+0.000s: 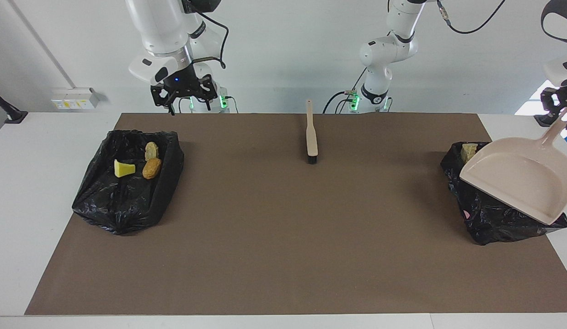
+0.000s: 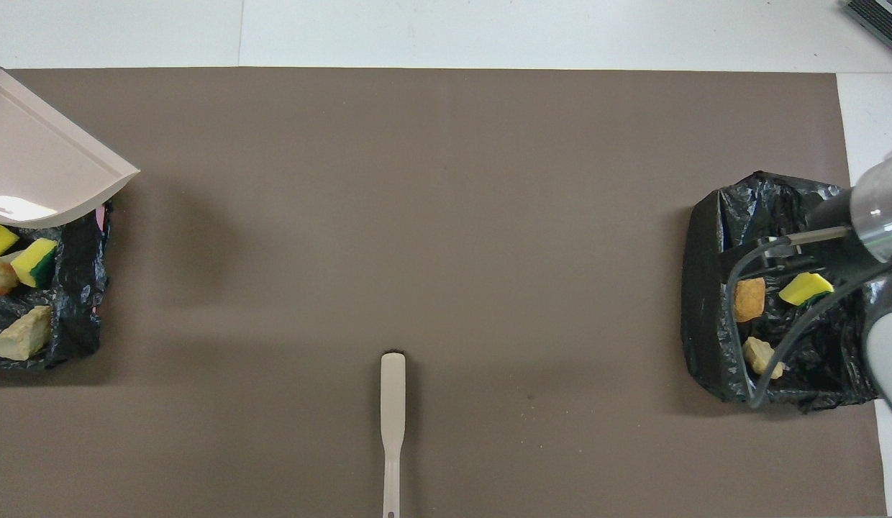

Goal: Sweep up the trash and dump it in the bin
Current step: 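Bring the empty dustpan back to the table center with the left gripper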

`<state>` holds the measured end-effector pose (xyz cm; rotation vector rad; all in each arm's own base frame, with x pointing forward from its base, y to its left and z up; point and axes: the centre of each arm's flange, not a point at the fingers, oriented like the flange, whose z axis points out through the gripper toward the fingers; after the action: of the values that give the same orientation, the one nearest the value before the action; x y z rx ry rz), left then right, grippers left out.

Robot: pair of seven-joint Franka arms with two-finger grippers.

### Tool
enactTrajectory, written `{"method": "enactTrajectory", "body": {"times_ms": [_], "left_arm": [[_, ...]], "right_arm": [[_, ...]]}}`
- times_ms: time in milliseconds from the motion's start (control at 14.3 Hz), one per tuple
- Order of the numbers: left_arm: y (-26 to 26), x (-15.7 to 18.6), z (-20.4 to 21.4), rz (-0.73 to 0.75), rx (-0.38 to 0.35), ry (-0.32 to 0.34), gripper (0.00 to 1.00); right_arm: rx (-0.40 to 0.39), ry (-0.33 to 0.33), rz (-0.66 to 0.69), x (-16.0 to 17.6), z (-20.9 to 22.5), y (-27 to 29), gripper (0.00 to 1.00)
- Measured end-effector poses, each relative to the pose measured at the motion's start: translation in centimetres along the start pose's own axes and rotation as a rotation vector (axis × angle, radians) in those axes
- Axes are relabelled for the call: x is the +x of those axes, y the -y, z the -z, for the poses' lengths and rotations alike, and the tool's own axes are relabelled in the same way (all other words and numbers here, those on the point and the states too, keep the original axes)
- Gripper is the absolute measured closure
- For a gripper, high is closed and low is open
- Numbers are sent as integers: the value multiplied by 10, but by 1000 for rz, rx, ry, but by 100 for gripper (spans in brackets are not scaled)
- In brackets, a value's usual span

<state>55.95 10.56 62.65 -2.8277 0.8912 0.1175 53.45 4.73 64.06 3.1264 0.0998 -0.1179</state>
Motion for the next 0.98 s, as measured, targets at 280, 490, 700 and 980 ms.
{"method": "enactTrajectory", "body": {"times_ms": [280,490,700,980], "left_arm": [[-88,45,-14,134,-113,-11,68],[-182,95,-22,219,-136,-10,68],[-267,137,-34,291,-156,-74,68],[-337,176,-57,401,-190,-142,68]], "right_arm": [[6,-63,-78,5,8,-43,0],[7,-64,-99,4,8,-52,0],[9,-52,-124,2,3,-61,0],[10,-44,-133,-1,0,-66,0]]}}
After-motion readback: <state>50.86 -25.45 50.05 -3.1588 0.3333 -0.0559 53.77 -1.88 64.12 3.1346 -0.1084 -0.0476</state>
